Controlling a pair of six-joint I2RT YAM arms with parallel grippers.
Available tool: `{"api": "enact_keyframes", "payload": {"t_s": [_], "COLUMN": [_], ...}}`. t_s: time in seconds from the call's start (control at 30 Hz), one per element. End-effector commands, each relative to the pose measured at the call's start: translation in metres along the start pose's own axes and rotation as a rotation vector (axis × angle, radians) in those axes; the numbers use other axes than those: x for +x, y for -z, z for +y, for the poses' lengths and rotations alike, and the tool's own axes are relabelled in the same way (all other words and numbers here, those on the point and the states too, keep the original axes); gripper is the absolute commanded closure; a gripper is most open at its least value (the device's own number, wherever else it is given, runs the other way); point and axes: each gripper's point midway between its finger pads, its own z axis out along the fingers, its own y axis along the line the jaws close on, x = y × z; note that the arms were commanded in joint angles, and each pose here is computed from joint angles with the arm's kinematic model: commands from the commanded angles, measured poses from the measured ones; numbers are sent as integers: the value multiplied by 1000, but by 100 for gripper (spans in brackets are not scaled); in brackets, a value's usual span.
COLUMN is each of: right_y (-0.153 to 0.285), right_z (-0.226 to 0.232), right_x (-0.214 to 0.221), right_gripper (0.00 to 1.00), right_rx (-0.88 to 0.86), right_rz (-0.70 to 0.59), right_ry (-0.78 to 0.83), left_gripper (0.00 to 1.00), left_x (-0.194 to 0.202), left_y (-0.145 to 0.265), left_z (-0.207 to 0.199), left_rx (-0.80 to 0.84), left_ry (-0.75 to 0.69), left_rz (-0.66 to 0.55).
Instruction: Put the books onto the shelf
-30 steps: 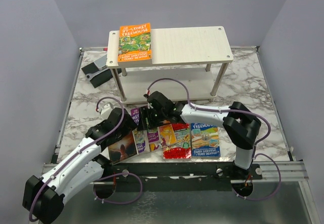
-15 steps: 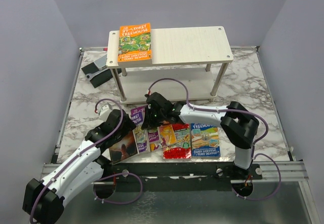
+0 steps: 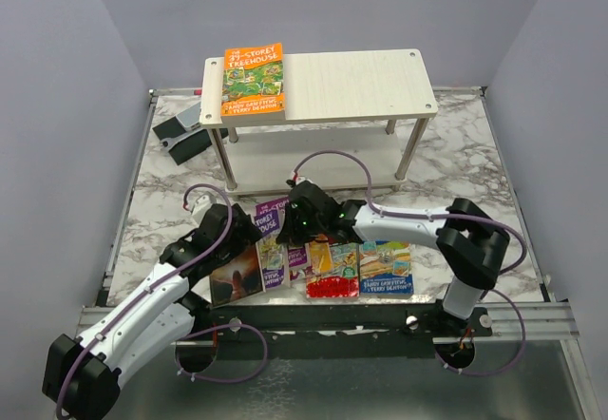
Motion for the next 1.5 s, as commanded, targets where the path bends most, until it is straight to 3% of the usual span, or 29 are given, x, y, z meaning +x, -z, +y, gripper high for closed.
{"api": "enact_keyframes", "payload": {"t_s": [0.0, 0.43, 0.57, 1.07, 1.47], "right_y": [25, 86, 97, 86, 84], "right_z": [-45, -76, -92, -128, -163], "right_x": [3, -2, 3, 40, 67], "right_gripper": [100, 99, 99, 99, 99], "right_rx": [170, 234, 244, 251, 340], "right_rz": [-41, -140, -148, -66, -21], "right_ry": [8, -30, -59, -137, -171], "left_gripper": [1, 1, 1, 1, 1], "left_x": [3, 6, 20, 61, 75], "left_y": [10, 22, 21, 14, 2], "left_z": [-20, -56, -64, -83, -80], "left_rx": [90, 275, 330, 534, 546], "left_ry": [-39, -129, -165, -185, -195], "left_rz": [45, 88, 160, 329, 376]}}
